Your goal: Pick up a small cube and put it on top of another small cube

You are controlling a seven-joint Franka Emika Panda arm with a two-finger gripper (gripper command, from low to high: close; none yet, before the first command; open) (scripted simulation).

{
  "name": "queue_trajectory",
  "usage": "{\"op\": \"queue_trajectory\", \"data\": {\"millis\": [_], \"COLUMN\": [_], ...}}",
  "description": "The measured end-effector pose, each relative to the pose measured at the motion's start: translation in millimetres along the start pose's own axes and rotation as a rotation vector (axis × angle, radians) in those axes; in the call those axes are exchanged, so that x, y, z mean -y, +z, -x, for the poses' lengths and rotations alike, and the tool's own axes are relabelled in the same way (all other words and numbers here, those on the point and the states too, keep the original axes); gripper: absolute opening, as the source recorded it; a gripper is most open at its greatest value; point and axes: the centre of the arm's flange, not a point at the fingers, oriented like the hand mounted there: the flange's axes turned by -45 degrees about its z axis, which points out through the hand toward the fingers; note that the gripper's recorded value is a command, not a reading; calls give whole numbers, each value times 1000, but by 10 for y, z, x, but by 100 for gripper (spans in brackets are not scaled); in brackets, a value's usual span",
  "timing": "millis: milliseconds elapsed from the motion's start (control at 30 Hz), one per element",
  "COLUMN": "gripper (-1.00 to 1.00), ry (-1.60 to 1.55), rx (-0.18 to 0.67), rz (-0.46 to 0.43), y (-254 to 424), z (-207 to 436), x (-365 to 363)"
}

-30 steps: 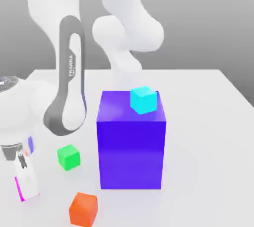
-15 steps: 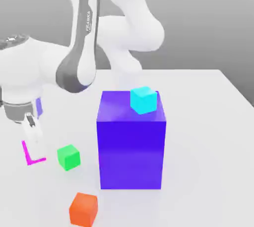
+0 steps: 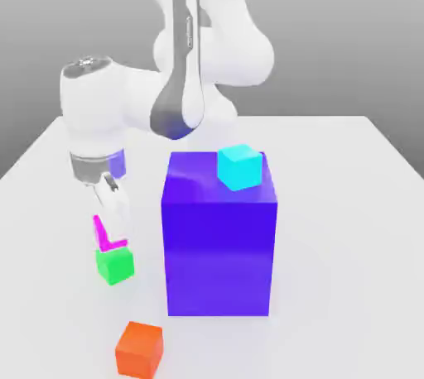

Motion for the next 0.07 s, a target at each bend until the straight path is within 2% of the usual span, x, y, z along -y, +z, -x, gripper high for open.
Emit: {"op": "queue_trajectory", "data": {"millis": [67], "gripper": [100], "ry": [-9], "rx": [0], "rz": [0], "y": [0], "z": [15], "x": [25]}}
